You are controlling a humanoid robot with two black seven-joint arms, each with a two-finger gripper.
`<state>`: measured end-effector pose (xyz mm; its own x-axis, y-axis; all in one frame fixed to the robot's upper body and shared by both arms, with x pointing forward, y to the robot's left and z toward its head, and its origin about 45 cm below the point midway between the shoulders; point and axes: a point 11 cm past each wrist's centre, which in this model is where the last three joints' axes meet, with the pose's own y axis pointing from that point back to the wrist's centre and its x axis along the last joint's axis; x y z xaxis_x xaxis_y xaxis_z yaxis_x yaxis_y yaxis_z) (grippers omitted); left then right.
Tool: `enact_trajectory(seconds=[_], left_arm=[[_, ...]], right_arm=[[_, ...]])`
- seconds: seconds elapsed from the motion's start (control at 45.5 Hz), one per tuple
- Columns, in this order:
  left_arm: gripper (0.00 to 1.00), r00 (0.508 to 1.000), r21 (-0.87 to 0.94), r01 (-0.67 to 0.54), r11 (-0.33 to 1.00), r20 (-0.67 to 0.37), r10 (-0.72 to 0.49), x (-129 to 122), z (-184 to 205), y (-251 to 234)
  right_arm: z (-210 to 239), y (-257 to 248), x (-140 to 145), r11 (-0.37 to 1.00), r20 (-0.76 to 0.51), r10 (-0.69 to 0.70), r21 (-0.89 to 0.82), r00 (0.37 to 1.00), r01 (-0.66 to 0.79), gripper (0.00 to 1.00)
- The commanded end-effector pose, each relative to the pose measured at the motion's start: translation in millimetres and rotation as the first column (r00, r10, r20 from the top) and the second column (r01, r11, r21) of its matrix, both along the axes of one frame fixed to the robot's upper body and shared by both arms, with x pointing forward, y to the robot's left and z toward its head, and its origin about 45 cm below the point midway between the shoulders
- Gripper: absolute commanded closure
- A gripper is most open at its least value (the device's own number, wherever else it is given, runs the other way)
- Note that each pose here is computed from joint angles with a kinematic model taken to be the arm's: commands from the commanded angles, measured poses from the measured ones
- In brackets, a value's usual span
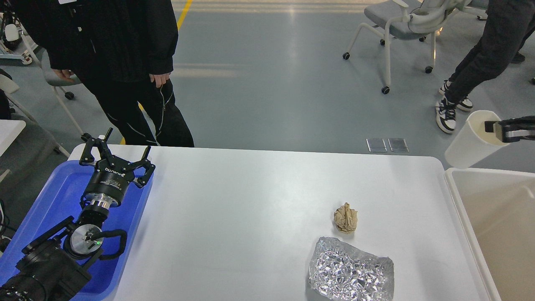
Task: Tidy desktop
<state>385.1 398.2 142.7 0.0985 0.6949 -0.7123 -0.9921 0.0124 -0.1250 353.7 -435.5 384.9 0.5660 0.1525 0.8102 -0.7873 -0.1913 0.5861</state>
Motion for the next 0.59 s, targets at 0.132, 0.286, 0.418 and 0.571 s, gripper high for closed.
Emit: enact_trajectory(seconds=[0.132,0.286,0.418,0.571], left_arm=[[0.0,1.0,0.0,0.0,1.0,0.0,0.0,0,0,0],[0.0,1.0,0.0,0.0,1.0,0.0,0.0,0,0,0],[0.0,1.0,0.0,0.0,1.0,0.0,0.0,0,0,0],[0.0,1.0,0.0,0.0,1.0,0.0,0.0,0,0,0]], right_arm=[[-17,-81,-14,0.973,0.014,-0.224,0.052,0.975,0.223,1.0],[-37,-120,-22,0.93,0.003,-0.353,0.114,0.936,0.35,1.0],[-61,-152,-28,0.852,-0.008,-0.489,0.208,0.872,0.48,1.0],[-94,-172,-40,0.783,-0.035,-0.579,0.258,0.815,0.567,1.0]])
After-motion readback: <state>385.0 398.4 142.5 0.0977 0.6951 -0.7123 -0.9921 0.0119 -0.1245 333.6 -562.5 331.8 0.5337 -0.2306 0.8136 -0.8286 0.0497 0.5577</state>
